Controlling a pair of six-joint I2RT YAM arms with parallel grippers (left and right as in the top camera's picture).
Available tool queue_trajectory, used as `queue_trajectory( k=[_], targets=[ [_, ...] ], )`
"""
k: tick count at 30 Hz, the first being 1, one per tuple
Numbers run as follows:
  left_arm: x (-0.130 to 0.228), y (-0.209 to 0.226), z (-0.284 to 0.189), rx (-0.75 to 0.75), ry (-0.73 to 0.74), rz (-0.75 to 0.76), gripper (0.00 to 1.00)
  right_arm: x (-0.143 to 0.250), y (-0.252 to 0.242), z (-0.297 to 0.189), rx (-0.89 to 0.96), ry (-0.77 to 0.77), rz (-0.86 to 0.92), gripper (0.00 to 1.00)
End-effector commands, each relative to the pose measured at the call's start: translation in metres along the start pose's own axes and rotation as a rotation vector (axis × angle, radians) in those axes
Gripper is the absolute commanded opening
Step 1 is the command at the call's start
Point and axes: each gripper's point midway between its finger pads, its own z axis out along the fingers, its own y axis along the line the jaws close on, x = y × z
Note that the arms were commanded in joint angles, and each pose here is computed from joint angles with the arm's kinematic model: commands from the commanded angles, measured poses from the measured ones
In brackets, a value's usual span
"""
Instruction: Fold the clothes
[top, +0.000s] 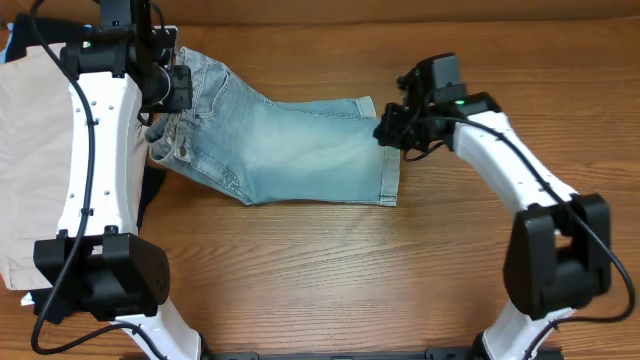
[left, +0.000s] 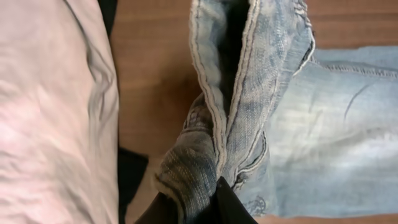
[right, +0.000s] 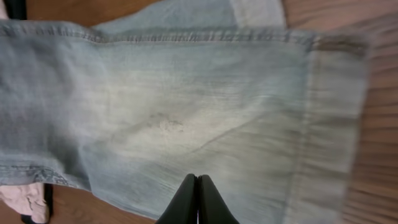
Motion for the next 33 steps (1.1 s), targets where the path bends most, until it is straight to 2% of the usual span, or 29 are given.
queue_trajectory(
  k=[1, 5, 9, 12, 16, 21, 25, 33],
  targets=[
    [-0.017, -0.012, -0.012, -0.007, -0.071, 0.066, 0.14, 0.014, -0.017, 0.037, 0.053, 0.06, 0.154, 0.04],
    [-0.018, -0.042, -0.012, 0.024, -0.079, 0.101, 0.14, 0.021, -0.037, 0.07, 0.085, 0.099, 0.239, 0.04],
    [-0.015, -0.07, -0.013, 0.054, -0.072, 0.064, 0.13, 0.022, -0.043, 0.078, 0.099, 0.1, 0.249, 0.04],
    [-0.011, -0.1, -0.01, 0.102, -0.057, 0.005, 0.11, 0.022, -0.044, 0.079, 0.1, 0.101, 0.25, 0.04],
    [-0.004, -0.145, 0.002, 0.202, -0.019, 0.01, 0.11, 0.021, -0.044, 0.079, 0.098, 0.099, 0.25, 0.04],
    [0.003, -0.189, 0.035, 0.249, 0.031, 0.01, 0.12, 0.02, -0.046, 0.078, 0.099, 0.097, 0.255, 0.04],
    [0.003, -0.231, 0.052, 0.359, 0.042, -0.001, 0.08, 0.019, -0.048, 0.077, 0.101, 0.096, 0.261, 0.04],
    [-0.011, -0.27, 0.042, 0.474, -0.017, -0.033, 0.05, 0.019, -0.051, 0.075, 0.106, 0.099, 0.269, 0.04]
  ],
)
